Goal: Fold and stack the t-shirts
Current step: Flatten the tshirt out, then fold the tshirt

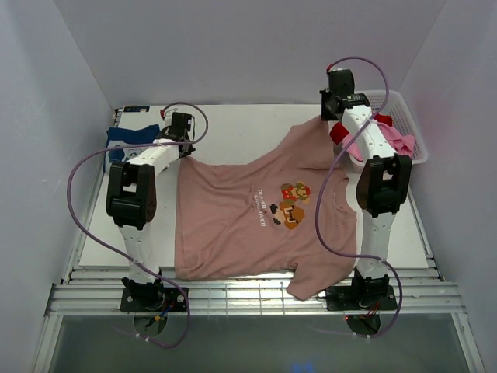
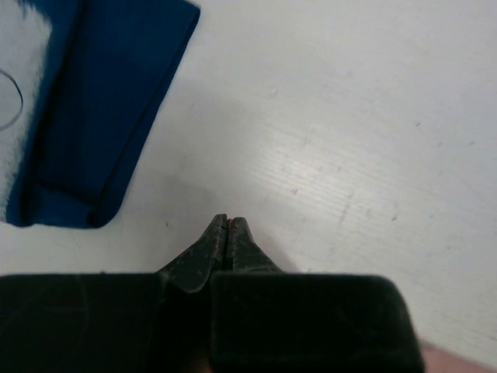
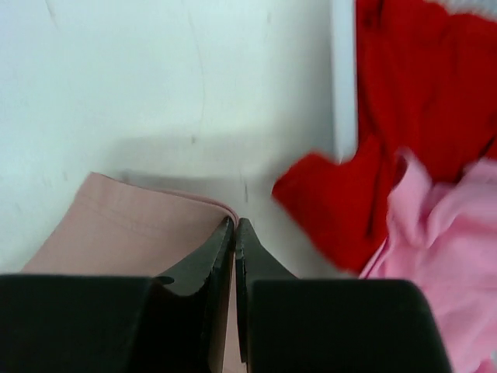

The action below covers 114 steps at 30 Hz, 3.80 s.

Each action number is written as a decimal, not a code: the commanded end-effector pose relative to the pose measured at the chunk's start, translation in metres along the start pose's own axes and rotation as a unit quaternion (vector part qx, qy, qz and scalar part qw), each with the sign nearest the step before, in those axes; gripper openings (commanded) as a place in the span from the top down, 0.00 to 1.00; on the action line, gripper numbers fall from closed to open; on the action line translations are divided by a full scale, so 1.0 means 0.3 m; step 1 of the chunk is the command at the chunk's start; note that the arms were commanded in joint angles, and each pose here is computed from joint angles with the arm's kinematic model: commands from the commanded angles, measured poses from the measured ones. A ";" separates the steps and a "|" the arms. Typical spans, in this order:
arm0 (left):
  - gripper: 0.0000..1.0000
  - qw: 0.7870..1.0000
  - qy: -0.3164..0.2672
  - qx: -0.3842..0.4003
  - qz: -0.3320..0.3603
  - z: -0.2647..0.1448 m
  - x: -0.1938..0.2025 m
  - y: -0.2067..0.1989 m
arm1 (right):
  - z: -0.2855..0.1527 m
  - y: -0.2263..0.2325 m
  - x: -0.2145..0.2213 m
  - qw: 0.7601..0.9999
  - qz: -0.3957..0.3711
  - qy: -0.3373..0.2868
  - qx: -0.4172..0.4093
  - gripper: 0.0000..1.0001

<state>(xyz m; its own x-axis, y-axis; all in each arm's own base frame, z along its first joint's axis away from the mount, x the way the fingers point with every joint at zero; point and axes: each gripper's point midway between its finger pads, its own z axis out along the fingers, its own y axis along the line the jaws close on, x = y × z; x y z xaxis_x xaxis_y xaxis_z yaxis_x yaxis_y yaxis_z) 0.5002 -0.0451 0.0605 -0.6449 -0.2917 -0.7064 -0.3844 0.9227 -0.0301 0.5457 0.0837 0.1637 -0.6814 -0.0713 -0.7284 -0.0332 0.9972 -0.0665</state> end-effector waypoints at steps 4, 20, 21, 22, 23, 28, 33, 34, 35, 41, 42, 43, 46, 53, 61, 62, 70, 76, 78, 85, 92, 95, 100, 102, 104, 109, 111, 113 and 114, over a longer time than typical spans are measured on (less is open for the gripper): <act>0.97 0.999 -0.050 0.001 0.003 -0.044 -0.183 -0.026 | -0.054 -0.106 -0.305 0.995 0.033 -0.095 -0.022 0.92; 0.95 0.951 -0.279 0.104 -0.077 -0.657 -0.722 0.014 | -0.639 -0.267 -0.757 0.924 0.061 -0.376 -0.041 0.92; 0.95 0.948 -0.285 0.122 -0.077 -0.700 -0.730 0.011 | -0.705 -0.264 -0.749 0.919 0.058 -0.387 -0.046 0.92; 0.95 0.940 -0.302 0.137 -0.083 -0.787 -0.751 0.024 | -0.741 -0.261 -0.743 0.917 0.057 -0.392 -0.048 0.92; 0.95 0.938 -0.303 0.147 -0.083 -0.814 -0.743 0.027 | -0.775 -0.243 -0.734 0.914 0.052 -0.398 -0.063 0.92; 0.95 0.916 -0.325 0.225 -0.065 -1.036 -0.749 0.018 | -1.029 -0.228 -0.683 0.890 0.042 -0.446 -0.079 0.92; 0.96 0.903 -0.323 0.281 -0.033 -1.209 -0.693 0.031 | -1.252 -0.206 -0.621 0.872 0.026 -0.478 -0.099 0.92; 0.96 0.898 -0.322 0.298 -0.026 -1.241 -0.676 0.026 | -1.257 -0.197 -0.594 0.874 0.027 -0.474 -0.105 0.92; 0.96 0.893 -0.333 0.303 -0.027 -1.300 -0.667 0.053 | -1.330 -0.185 -0.573 0.866 0.021 -0.486 -0.116 0.92; 0.96 0.868 -0.336 0.366 -0.003 -1.535 -0.606 0.085 | -1.589 -0.152 -0.472 0.839 0.013 -0.524 -0.147 0.92; 0.96 0.866 -0.336 0.370 -0.007 -1.564 -0.603 0.093 | -1.630 -0.146 -0.463 0.833 0.010 -0.531 -0.151 0.92; 0.96 0.857 -0.354 0.375 -0.011 -1.633 -0.614 0.117 | -1.665 -0.145 -0.455 0.829 0.009 -0.538 -0.153 0.92; 0.95 0.850 -0.361 0.384 -0.021 -1.727 -0.600 0.157 | -1.815 -0.147 -0.429 0.813 0.005 -0.562 -0.154 0.92; 0.94 0.824 -0.369 0.427 -0.033 -1.932 -0.570 0.203 | -2.095 -0.178 -0.392 0.780 0.003 -0.611 -0.133 0.92; 0.94 0.807 -0.380 0.449 -0.057 -2.037 -0.571 0.232 | -2.144 -0.186 -0.397 0.771 0.019 -0.622 -0.134 0.92; 0.94 0.810 -0.380 0.442 -0.061 -2.028 -0.580 0.235 | -2.110 -0.186 -0.419 0.777 0.022 -0.615 -0.135 0.92; 0.95 0.901 -0.306 0.299 -0.065 -1.436 -0.661 0.116 | -1.599 -0.166 -0.575 0.843 0.042 -0.515 -0.149 0.92; 0.98 0.969 -0.148 0.190 -0.049 -0.727 -0.441 0.022 | -0.919 -0.129 -0.568 0.915 0.066 -0.364 -0.159 0.92; 0.99 0.983 -0.085 0.155 -0.041 -0.500 -0.323 0.011 | -0.679 -0.110 -0.524 0.935 0.073 -0.305 -0.164 0.92; 1.00 0.996 -0.002 0.074 -0.043 -0.117 -0.133 0.050 | -0.283 -0.038 -0.422 0.957 0.069 -0.232 -0.157 0.92; 1.00 0.998 -0.019 0.059 -0.027 -0.021 -0.149 0.046 | -0.063 0.032 -0.300 0.970 0.050 -0.167 -0.168 0.92; 1.00 0.998 -0.021 0.056 -0.023 0.018 -0.155 0.036 | 0.043 0.083 -0.216 0.976 0.034 -0.133 -0.167 0.92; 1.00 0.999 -0.029 0.046 -0.007 0.074 -0.177 0.032 | 0.164 0.146 -0.091 0.981 0.024 -0.088 -0.170 0.92; 1.00 0.999 -0.030 0.042 -0.004 0.095 -0.187 0.031 | 0.183 0.154 -0.067 0.982 0.021 -0.081 -0.167 0.92; 1.00 0.999 -0.033 0.038 -0.005 0.098 -0.193 0.037 | 0.200 0.153 -0.052 0.984 0.018 -0.075 -0.163 0.92; 1.00 0.999 -0.043 0.028 -0.012 0.057 -0.183 0.070 | 0.168 0.123 -0.047 0.986 0.003 -0.077 -0.146 0.92; 1.00 0.998 -0.050 0.026 -0.018 0.032 -0.185 0.083 | 0.161 0.109 -0.009 0.989 -0.002 -0.070 -0.133 0.92; 1.00 0.997 -0.061 0.027 -0.024 -0.013 -0.194 0.098 | 0.129 0.087 0.023 0.991 -0.008 -0.066 -0.120 0.92; 1.00 0.997 -0.064 0.029 -0.029 -0.031 -0.197 0.101 | 0.120 0.079 0.034 0.991 -0.009 -0.065 -0.114 0.92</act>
<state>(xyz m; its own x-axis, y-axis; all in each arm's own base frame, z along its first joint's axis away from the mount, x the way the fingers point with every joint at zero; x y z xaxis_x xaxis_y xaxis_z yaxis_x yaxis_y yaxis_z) 0.5189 -0.0112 0.0488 -0.6463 -0.2948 -0.7039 -0.3527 0.9333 -0.0671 0.5672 0.1181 0.0913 -0.6537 -0.0538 -0.7549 -0.2305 0.9642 0.1309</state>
